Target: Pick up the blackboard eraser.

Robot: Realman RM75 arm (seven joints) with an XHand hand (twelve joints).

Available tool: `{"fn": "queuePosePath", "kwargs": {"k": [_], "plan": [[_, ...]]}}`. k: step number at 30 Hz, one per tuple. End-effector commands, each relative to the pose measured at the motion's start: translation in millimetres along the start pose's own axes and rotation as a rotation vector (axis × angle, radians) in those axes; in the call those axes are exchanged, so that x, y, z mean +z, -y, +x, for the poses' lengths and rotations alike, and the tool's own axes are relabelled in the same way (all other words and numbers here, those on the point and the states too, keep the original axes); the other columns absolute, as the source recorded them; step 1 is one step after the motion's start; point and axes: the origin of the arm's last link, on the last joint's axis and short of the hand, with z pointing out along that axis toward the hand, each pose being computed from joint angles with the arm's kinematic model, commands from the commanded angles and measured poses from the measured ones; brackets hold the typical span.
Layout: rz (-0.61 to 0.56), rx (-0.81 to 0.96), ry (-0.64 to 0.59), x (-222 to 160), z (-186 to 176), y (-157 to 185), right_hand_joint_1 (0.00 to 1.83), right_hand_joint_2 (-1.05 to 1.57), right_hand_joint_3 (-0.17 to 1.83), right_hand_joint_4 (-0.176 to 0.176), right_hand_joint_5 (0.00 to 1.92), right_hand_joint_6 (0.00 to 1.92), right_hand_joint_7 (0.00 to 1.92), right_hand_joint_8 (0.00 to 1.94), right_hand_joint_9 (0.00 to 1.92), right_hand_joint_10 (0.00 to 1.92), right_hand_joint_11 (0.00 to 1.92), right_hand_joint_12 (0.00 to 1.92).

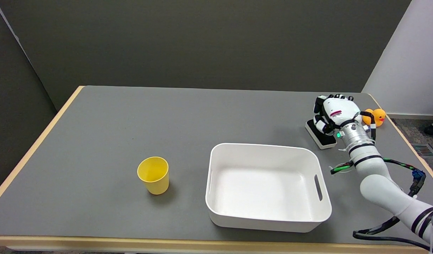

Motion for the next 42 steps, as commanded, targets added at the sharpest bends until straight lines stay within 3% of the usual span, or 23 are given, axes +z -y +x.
{"fn": "queuePosePath", "kwargs": {"k": [1, 3, 5, 10, 12, 15, 33, 42], "plan": [[-0.048, 0.13, 0.028, -1, -8, -7, 0.71, 0.74, 0.89, -0.104, 0.36, 0.74, 0.59, 0.9, 0.59, 1.29, 0.44, 1.74], [-0.051, 0.126, 0.042, -2, -13, -8, 0.6, 0.69, 0.86, -0.084, 0.27, 0.52, 0.43, 0.65, 0.4, 1.11, 0.32, 1.58], [-0.068, 0.138, 0.055, -3, -18, -12, 0.54, 0.67, 0.83, -0.075, 0.22, 0.43, 0.32, 0.5, 0.24, 0.96, 0.21, 1.47], [-0.119, 0.164, 0.092, -6, -30, -23, 0.49, 0.64, 0.82, -0.072, 0.17, 0.38, 0.19, 0.38, 0.11, 0.86, 0.15, 1.41], [-0.136, 0.172, 0.103, -8, -35, -27, 0.44, 0.61, 0.9, -0.076, 0.14, 0.39, 0.16, 0.4, 0.1, 0.81, 0.15, 1.39], [-0.156, 0.182, 0.12, -10, -41, -31, 0.48, 0.64, 0.81, -0.077, 0.15, 0.36, 0.18, 0.36, 0.08, 0.86, 0.15, 1.42], [-0.138, 0.211, 0.127, -8, -45, -16, 0.5, 0.64, 0.81, -0.09, 0.15, 0.36, 0.23, 0.41, 0.16, 0.93, 0.21, 1.49], [-0.142, 0.212, 0.124, -6, -45, -17, 0.63, 0.65, 0.87, -0.145, 0.17, 0.42, 0.39, 0.59, 0.33, 1.06, 0.35, 1.65]]}}
